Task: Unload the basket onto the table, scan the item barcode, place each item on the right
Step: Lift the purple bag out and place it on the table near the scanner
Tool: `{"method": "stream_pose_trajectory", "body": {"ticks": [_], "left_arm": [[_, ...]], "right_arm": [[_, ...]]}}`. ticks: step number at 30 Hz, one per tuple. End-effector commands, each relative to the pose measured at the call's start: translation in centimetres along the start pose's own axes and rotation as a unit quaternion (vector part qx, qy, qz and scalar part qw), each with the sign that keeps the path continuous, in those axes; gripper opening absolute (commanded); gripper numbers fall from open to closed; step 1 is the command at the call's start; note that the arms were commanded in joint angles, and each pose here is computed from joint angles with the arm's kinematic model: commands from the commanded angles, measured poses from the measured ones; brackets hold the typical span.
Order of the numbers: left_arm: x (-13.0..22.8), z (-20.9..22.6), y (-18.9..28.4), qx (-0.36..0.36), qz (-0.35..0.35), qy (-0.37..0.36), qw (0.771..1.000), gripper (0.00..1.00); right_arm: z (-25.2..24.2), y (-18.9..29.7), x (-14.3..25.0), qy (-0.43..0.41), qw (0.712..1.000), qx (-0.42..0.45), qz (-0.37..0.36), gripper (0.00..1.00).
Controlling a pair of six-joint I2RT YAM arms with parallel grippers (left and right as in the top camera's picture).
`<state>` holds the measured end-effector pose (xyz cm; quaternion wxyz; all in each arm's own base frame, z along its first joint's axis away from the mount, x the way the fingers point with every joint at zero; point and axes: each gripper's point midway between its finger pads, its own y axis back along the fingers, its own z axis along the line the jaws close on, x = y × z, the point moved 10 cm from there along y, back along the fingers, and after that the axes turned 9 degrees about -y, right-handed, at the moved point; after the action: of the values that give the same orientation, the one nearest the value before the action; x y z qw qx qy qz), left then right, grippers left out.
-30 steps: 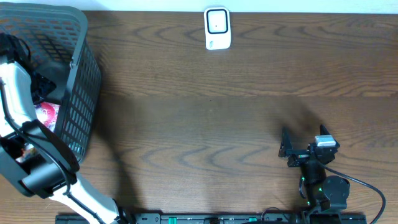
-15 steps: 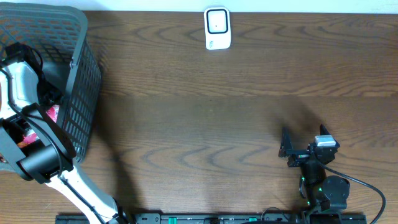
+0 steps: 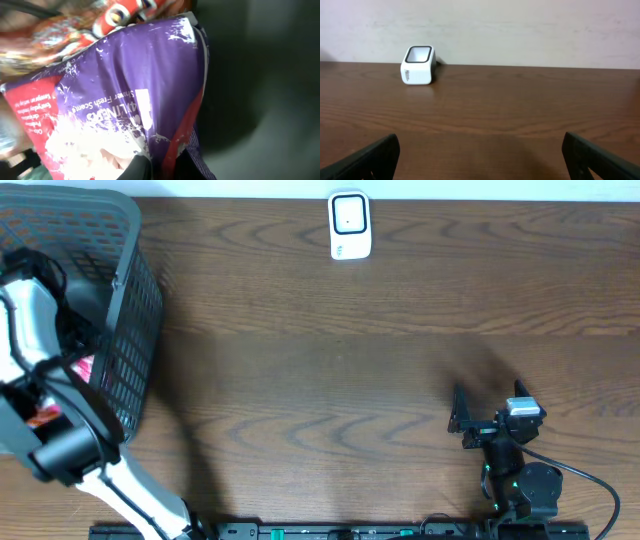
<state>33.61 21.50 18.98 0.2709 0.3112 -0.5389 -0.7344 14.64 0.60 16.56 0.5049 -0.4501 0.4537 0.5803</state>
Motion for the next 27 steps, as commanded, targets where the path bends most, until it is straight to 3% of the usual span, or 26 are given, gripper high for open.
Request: {"method": "stream_pose_trajectory", "body": {"ticks": [1, 5, 13, 17, 20, 27], "left_arm": [[-0.5, 1.9, 9.2, 0.079, -0.13, 0.036, 0.988, 0.07], [0.7, 3.5, 16.5, 0.182, -0.244, 0.051, 0.951, 0.07], [5.6, 6.9, 27.9, 0.333, -0.413, 0.063, 0.845, 0.07], [8.6, 6.2, 31.1, 0.444, -0.412, 0.014, 0.795, 0.07], [10.9, 3.4, 32.8, 0.523, -0.381, -0.064, 0.76, 0.07], [17.3, -6.3, 33.4, 0.563, -0.327, -0.296, 0.699, 0.07]], "right_arm": [[0.1, 0.0, 0.1, -0.007, 1.0, -0.002, 0.0, 0.99], [0.1, 0.0, 0.1, -0.007, 1.0, -0.002, 0.0, 0.99], [0.1, 0.0, 0.1, -0.007, 1.0, -0.002, 0.0, 0.99], [0.1, 0.0, 0.1, -0.007, 1.0, -0.002, 0.0, 0.99], [0.1, 0.0, 0.1, -0.007, 1.0, -0.002, 0.0, 0.99], [0.1, 0.0, 0.1, -0.007, 1.0, -0.002, 0.0, 0.99]]}}
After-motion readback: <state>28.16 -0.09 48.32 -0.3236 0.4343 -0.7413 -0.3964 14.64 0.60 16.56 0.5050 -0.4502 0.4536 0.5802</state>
